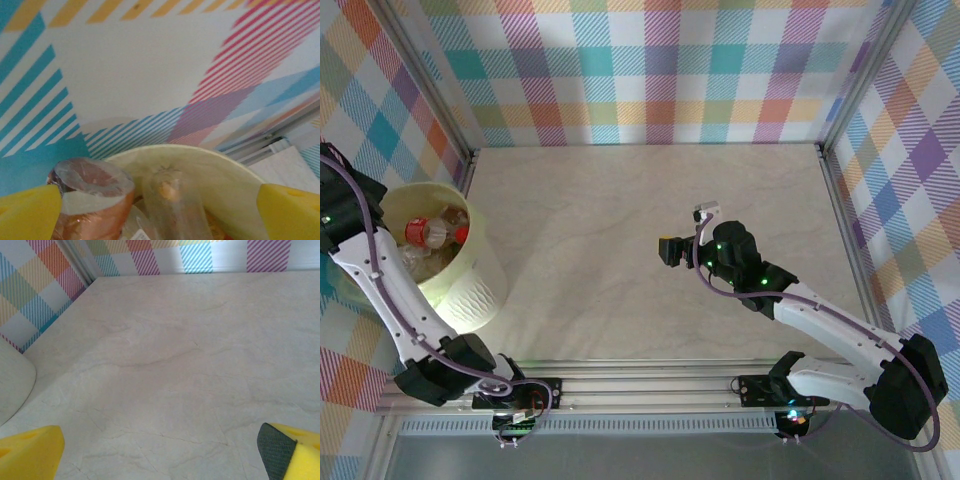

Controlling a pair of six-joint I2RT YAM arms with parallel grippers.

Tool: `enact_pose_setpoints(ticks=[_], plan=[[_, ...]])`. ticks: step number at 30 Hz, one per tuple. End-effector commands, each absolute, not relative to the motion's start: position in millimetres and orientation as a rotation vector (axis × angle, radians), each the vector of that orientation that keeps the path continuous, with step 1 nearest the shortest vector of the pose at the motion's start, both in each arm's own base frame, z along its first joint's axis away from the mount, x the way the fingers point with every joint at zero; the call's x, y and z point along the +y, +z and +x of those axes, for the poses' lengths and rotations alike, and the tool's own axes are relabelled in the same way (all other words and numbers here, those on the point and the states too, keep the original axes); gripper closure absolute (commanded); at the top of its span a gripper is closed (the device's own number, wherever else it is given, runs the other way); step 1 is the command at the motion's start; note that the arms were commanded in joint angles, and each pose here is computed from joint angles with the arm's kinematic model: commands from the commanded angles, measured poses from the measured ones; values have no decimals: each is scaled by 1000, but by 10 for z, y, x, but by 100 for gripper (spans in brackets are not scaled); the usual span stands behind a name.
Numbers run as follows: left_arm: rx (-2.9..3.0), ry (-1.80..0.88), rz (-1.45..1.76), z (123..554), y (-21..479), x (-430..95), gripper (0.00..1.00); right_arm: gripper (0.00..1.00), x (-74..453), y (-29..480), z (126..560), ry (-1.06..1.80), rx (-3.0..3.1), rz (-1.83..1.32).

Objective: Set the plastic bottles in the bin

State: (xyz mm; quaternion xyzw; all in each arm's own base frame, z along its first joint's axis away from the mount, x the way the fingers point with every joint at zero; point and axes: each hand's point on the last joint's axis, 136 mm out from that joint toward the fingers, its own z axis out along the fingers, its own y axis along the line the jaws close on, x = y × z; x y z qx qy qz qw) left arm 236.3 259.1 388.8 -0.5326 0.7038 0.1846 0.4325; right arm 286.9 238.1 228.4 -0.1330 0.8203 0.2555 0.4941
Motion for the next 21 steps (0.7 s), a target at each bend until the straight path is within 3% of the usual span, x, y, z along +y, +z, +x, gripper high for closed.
enact_pose_setpoints(ticks=[1,11,21], plan=[[1746,473,-1407,2232,3768,2646,0,0,2324,2366,2873,605,1968,-303],[1869,109,-1356,2592,3425,2388,0,0,2337,2387,2882,625,1972,-278],[1835,-257,-1100,2858,3980,1729,0,0,2225,2384,2899,583,1976,-226]])
